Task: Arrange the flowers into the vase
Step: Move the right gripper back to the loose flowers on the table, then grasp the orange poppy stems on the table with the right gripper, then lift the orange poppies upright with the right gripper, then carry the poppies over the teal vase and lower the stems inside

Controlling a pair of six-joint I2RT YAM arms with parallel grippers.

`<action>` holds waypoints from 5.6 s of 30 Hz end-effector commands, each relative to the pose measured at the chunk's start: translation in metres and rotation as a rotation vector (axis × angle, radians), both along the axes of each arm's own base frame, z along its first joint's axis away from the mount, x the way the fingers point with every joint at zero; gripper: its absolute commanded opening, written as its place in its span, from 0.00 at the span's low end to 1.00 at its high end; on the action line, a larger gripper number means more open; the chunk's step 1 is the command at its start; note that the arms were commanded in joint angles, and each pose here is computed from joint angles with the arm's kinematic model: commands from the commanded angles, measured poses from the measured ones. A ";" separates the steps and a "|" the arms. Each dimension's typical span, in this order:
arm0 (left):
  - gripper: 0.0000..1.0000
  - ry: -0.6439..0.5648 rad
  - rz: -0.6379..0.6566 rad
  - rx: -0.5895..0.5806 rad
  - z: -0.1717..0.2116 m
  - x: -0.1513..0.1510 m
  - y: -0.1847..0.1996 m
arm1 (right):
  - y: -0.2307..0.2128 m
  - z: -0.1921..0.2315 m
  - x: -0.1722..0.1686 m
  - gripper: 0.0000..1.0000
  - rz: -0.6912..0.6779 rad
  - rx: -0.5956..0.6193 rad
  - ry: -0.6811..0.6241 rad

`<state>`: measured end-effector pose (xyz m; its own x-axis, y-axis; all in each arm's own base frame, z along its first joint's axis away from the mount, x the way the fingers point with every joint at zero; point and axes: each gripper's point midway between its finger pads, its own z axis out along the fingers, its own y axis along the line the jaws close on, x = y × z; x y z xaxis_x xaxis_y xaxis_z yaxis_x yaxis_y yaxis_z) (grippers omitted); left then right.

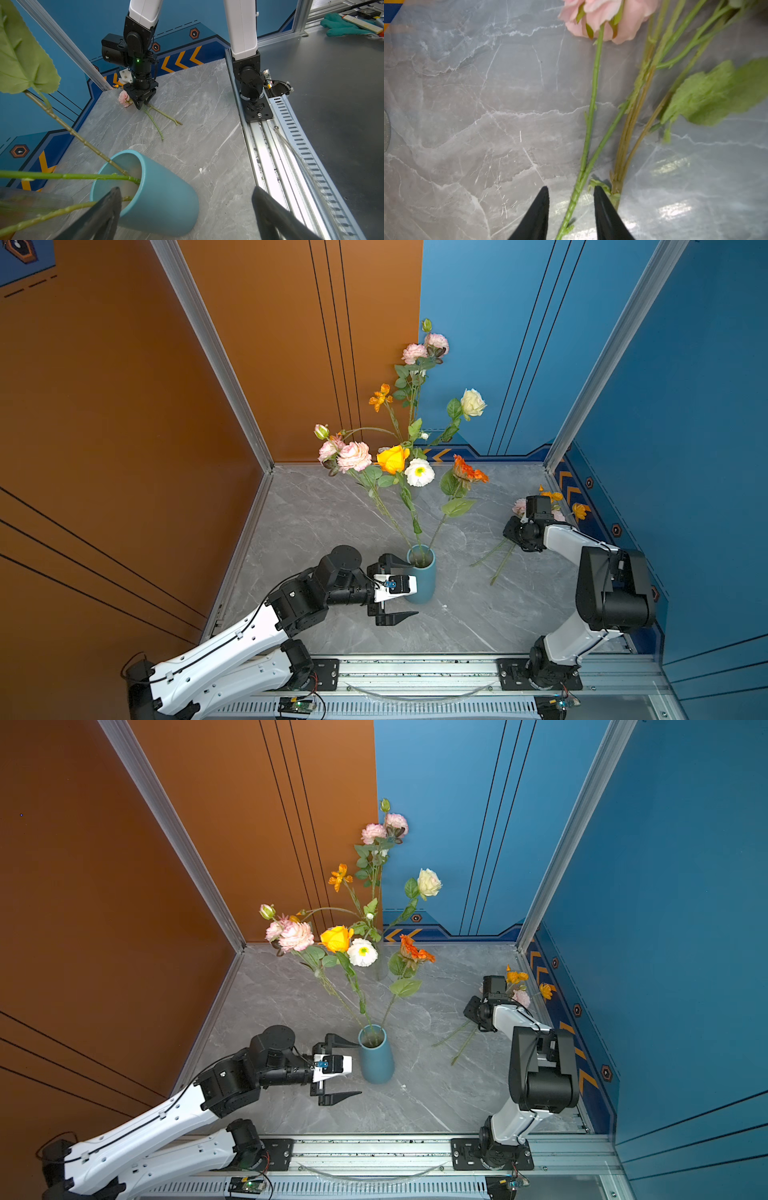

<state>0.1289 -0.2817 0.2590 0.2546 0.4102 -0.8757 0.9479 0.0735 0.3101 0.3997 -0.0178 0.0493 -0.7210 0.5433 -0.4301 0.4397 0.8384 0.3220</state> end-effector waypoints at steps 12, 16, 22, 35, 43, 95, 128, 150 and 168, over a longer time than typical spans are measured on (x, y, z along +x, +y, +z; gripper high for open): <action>0.98 -0.010 0.006 0.020 -0.007 -0.001 0.004 | -0.002 -0.016 0.005 0.37 -0.016 -0.021 0.045; 0.98 -0.009 0.008 0.021 -0.007 0.000 0.004 | -0.003 -0.005 -0.001 0.37 -0.017 -0.032 0.021; 0.98 -0.006 0.004 0.023 -0.008 0.000 0.004 | -0.018 0.019 -0.021 0.37 -0.051 -0.092 -0.020; 0.98 -0.007 0.006 0.022 -0.008 0.000 0.004 | -0.030 -0.012 -0.024 0.36 -0.044 -0.055 0.060; 0.98 -0.008 0.007 0.023 -0.008 0.000 0.004 | -0.028 -0.022 -0.014 0.34 -0.036 -0.032 0.092; 0.98 -0.041 0.018 -0.001 0.003 -0.002 0.011 | 0.025 0.293 -0.063 0.00 0.072 -0.080 -0.819; 0.98 -0.077 0.135 -0.014 0.013 0.021 0.034 | 0.233 0.442 -0.205 0.00 0.524 -0.005 -1.630; 0.98 -0.070 0.136 -0.010 0.011 0.022 0.034 | 0.278 0.368 -0.206 0.00 0.527 0.002 -1.497; 0.98 -0.060 0.131 -0.001 0.008 0.023 0.032 | 0.277 0.283 -0.196 0.00 0.354 0.004 -1.367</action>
